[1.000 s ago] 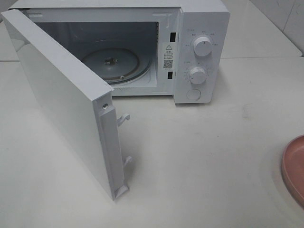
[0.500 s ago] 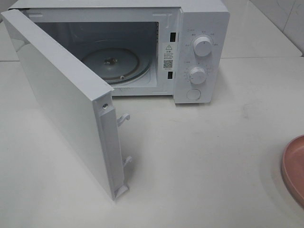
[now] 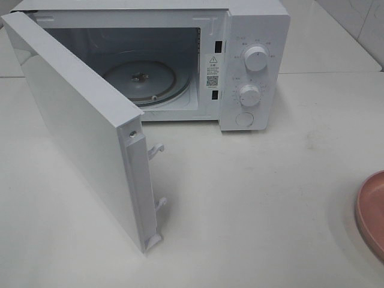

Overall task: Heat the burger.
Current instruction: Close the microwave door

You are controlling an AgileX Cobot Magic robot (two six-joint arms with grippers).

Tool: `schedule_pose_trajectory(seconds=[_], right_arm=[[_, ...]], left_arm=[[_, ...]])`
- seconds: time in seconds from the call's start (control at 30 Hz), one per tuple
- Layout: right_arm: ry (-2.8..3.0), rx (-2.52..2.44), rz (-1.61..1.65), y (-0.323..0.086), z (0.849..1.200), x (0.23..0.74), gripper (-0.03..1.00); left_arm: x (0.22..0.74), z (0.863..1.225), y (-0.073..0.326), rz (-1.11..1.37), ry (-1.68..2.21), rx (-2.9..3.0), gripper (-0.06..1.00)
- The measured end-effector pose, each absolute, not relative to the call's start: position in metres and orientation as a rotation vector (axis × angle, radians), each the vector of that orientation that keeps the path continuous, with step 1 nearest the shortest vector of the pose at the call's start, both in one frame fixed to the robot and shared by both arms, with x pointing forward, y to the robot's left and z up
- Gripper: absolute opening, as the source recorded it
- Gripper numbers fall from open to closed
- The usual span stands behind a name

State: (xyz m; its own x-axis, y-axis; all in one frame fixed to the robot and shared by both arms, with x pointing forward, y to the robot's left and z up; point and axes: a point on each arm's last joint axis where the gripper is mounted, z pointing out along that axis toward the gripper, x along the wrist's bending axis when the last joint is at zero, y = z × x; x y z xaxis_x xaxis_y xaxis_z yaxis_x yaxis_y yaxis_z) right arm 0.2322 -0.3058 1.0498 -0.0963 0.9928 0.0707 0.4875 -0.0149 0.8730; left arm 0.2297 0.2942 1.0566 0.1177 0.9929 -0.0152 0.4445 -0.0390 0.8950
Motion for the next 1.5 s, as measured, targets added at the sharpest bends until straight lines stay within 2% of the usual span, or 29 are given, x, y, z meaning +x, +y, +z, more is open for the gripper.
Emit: schedule_pose_trajectory(seconds=[0.73,1.1,1.13,1.17,1.2,1.23,1.27,1.3,1.33,1.37,1.4,1.43,1.47,1.5], right_arm=[[1.645,1.557,1.043,-0.306,1.05,0.232,0.75],[1.645,1.557,1.043,-0.306,1.05,0.232,0.75],[1.645,1.557,1.043,-0.306,1.05,0.232,0.75],[1.645,1.557,1.043,-0.306,1.05,0.232,0.75],[1.645,1.557,1.043,-0.306,1.05,0.232,0.75],[1.645,1.557,1.043,-0.306,1.05,0.232,0.75],[1.645,1.557,1.043,-0.306,1.05,0.232,0.75],[1.645,1.557,1.043,-0.306,1.05,0.232,0.75],[1.645,1.557,1.043,-0.306,1.05,0.232,0.75],[1.645,1.557,1.043,-0.306,1.05,0.232,0.75],[1.645,1.557,1.043,-0.306,1.05,0.232,0.75],[1.645,1.557,1.043,-0.306,1.05,0.232,0.75],[1.645,1.557,1.043,-0.306,1.05,0.232,0.75],[1.645,1.557,1.043,-0.306,1.05,0.232,0.75]], left_arm=[[0.23,1.057,0.294,0.866,1.437,1.603,0.98],[0.259,1.066,0.291,0.786,1.493,1.648,0.95],[0.263,1.067,0.291,0.778,1.502,1.654,0.93],[0.271,1.068,0.291,0.773,1.51,1.655,0.86],[0.271,1.068,0.291,0.773,1.51,1.655,0.86],[0.28,1.069,0.291,0.77,1.516,1.651,0.75],[0.28,1.069,0.291,0.77,1.516,1.651,0.75],[0.284,1.07,0.291,0.767,1.519,1.649,0.68],[0.293,1.07,0.29,0.756,1.528,1.648,0.53],[0.293,1.07,0.29,0.756,1.528,1.648,0.53],[0.298,1.071,0.29,0.748,1.533,1.647,0.46],[0.306,1.07,0.29,0.742,1.544,1.649,0.33],[0.306,1.07,0.29,0.742,1.544,1.649,0.33],[0.315,1.07,0.29,0.739,1.553,1.649,0.21]])
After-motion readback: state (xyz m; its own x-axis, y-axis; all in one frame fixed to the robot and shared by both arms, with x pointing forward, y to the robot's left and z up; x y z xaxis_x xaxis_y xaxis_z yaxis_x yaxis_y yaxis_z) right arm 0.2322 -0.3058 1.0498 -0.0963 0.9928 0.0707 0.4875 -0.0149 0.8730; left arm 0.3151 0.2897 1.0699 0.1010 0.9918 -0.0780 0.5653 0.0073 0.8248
